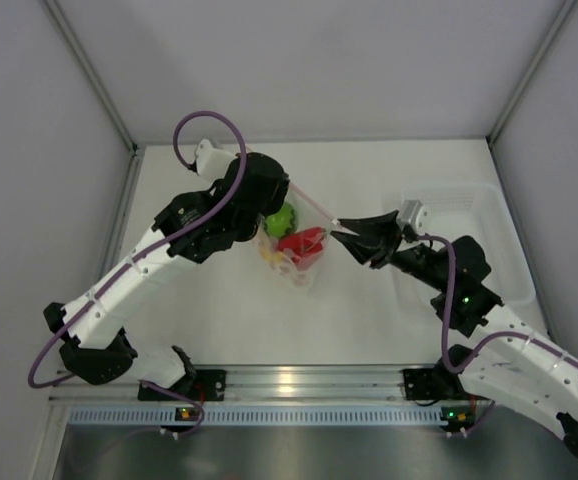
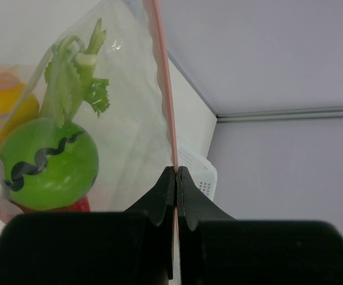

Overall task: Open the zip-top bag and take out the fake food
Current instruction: Pick up the zipper food storage bag at the center of the board, then unzip the zipper food storage bag at the center of the board.

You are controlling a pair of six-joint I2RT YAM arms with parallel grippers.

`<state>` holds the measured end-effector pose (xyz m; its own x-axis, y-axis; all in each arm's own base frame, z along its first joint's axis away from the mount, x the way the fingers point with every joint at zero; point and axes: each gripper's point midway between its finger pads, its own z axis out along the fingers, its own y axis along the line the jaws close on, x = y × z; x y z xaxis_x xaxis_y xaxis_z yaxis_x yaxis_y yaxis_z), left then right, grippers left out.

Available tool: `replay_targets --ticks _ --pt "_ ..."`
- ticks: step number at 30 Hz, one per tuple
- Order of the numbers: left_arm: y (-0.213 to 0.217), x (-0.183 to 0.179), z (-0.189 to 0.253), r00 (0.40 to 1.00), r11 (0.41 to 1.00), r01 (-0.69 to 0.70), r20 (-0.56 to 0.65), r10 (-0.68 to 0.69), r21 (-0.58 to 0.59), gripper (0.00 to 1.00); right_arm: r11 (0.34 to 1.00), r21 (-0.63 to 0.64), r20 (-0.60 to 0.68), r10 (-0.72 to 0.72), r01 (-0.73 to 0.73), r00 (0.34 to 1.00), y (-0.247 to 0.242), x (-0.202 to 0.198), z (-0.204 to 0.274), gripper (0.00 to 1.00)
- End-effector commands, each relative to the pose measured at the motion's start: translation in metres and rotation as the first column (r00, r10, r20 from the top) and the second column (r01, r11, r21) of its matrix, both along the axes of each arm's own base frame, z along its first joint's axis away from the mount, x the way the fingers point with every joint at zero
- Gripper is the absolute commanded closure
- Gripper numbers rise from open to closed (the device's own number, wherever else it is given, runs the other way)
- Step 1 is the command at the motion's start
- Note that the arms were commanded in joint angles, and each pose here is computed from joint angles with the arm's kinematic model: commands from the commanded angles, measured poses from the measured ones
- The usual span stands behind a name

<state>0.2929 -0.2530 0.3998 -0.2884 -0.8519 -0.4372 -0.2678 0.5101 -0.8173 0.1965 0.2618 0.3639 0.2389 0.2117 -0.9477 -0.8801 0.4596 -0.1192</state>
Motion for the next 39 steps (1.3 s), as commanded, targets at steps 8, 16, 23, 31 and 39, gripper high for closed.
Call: replay_targets --ticks 8,16,23,31,39 --pt "0.001 0.002 0.019 0.999 0.997 -0.019 0.041 0.022 -0.068 1.0 0.997 0.073 0.096 0.02 -0.027 0.995 -0.002 -0.013 0.038 0.89" --pt "0.002 0.003 0.022 0.998 0.998 -0.022 0.051 0.026 -0.059 1.0 0.998 0.06 0.098 0.019 -0.025 0.995 -0.003 -0.014 0.038 1.0" --pt "0.006 0.009 0.026 0.99 0.988 0.028 0.129 -0.049 0.155 1.0 1.0 0.011 0.0 -0.028 0.028 1.0 -0.002 0.0 0.043 1.0" --pt "0.035 0.026 -0.016 0.981 0.958 0.164 0.06 -0.183 0.236 0.88 0.985 -0.159 -0.158 -0.087 0.062 0.984 0.023 0.038 0.021 1.0" --pt "0.066 0.042 0.0 0.923 0.856 0.289 0.113 -0.368 0.429 0.37 0.958 -0.287 -0.237 -0.044 -0.027 0.97 0.042 0.043 0.0 1.0"
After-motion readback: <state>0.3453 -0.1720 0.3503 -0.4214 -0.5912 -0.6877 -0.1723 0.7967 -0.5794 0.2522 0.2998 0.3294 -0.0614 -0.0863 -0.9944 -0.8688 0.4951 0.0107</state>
